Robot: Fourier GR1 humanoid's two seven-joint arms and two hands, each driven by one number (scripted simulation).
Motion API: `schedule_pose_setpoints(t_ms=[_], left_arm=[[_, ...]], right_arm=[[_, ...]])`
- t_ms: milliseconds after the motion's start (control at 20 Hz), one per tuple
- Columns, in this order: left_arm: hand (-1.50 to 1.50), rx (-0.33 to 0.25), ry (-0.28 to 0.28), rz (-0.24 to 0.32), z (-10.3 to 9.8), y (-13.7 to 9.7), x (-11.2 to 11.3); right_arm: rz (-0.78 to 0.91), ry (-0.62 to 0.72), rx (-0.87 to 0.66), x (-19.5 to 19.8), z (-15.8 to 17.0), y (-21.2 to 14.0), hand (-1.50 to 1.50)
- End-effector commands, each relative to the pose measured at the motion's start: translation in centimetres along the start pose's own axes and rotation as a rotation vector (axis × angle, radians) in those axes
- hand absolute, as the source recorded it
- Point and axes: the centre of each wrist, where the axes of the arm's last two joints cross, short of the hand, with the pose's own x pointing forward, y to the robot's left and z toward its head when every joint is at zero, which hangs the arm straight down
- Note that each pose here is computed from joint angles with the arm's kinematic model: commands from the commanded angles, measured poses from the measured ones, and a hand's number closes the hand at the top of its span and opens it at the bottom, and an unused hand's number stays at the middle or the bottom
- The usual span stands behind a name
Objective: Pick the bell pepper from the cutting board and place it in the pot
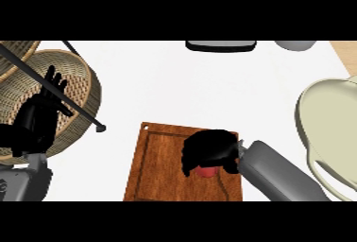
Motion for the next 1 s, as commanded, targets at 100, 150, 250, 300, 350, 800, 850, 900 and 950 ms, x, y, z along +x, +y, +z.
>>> schedule_pose_setpoints(t_ms=[100, 150, 250, 300, 350, 800, 850, 900, 950], left_arm=[[0.00, -0.064, -0.041, 0.032, -1.6, -0.9, 1.4], [0.00, -0.049, -0.034, 0.041, -1.3, -2.6, 0.5], [0.00, -0.056, -0.048, 0.020, -2.0, -0.5, 2.0], [0.00, -0.032, -0.034, 0.032, -1.8, -1.2, 0.6], [0.00, -0.045, -0.039, 0.038, -1.0, -1.8, -1.5], [0.00, 0.012, -0.027, 0.020, 0.0, 1.3, 0.2], [0.00, 0.022, -0.022, 0.023, 0.2, 1.1, -0.2], [0.00, 0.026, -0.033, 0.001, 0.3, 2.0, 0.1], [0.00, 0.031, -0.022, 0.012, 0.9, 1.4, -0.4]], right_arm=[[0.023, -0.075, -0.052, 0.5, -0.3, 3.0, 1.50], [0.049, -0.078, -0.060, 0.5, -1.0, 2.4, 1.50], [0.048, -0.073, -0.075, 1.5, -2.3, 2.5, 1.50], [0.047, -0.049, -0.093, 2.1, -2.7, 3.5, 1.50], [0.054, -0.070, -0.123, 2.4, -2.9, 1.2, 1.50], [-0.082, 0.651, -0.362, -0.4, 0.9, 0.8, 1.50], [-0.120, 0.759, -0.375, -0.5, 1.1, 1.7, 1.50], [-0.170, 0.874, -0.392, -0.8, 1.7, 2.3, 1.50], [-0.177, 0.948, -0.420, -0.7, 1.1, 1.7, 1.50]])
